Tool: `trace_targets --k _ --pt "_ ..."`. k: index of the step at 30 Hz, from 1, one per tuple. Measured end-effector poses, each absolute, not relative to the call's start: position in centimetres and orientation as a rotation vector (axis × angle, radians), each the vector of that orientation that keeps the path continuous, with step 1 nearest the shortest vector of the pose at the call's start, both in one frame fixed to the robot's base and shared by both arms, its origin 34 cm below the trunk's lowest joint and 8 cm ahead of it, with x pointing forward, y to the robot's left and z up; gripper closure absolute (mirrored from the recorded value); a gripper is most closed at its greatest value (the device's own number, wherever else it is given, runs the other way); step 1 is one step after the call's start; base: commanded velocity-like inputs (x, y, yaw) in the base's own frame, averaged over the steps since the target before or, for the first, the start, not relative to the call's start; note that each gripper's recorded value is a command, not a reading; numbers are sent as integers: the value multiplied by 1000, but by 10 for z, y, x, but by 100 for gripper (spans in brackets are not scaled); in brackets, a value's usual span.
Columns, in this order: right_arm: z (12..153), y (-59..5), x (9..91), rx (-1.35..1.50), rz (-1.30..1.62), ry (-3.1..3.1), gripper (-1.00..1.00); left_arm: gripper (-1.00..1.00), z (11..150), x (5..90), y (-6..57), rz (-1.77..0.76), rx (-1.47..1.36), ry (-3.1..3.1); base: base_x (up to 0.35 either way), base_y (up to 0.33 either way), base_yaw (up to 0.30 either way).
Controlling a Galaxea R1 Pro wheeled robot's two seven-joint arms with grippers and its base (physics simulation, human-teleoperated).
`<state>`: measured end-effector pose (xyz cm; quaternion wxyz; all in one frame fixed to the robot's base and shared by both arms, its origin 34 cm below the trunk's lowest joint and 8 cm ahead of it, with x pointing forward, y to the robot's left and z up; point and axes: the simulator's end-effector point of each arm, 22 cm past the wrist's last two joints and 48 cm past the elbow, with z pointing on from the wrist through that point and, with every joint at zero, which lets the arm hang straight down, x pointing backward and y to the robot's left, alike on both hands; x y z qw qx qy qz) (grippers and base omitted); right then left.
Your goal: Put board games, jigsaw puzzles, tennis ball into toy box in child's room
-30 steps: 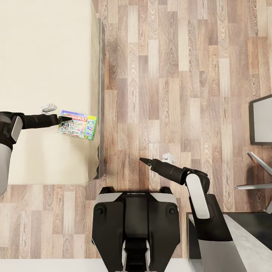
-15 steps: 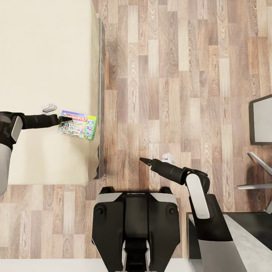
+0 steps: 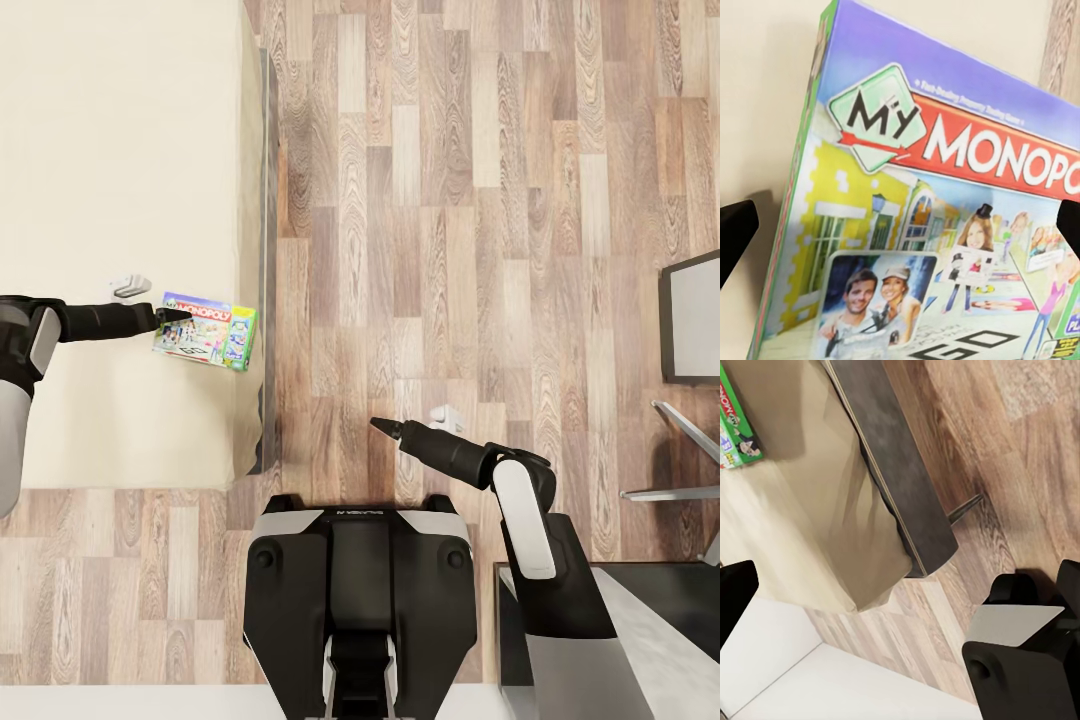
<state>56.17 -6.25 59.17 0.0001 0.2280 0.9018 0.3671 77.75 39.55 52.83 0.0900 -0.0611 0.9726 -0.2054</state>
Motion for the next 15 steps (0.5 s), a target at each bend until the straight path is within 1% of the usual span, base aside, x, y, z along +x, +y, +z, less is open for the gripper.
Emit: trace_targets --k 15 --pt "592 -63 562 718 1152 2832 -100 -100 531 777 388 -665 -183 2883 0 0 0"
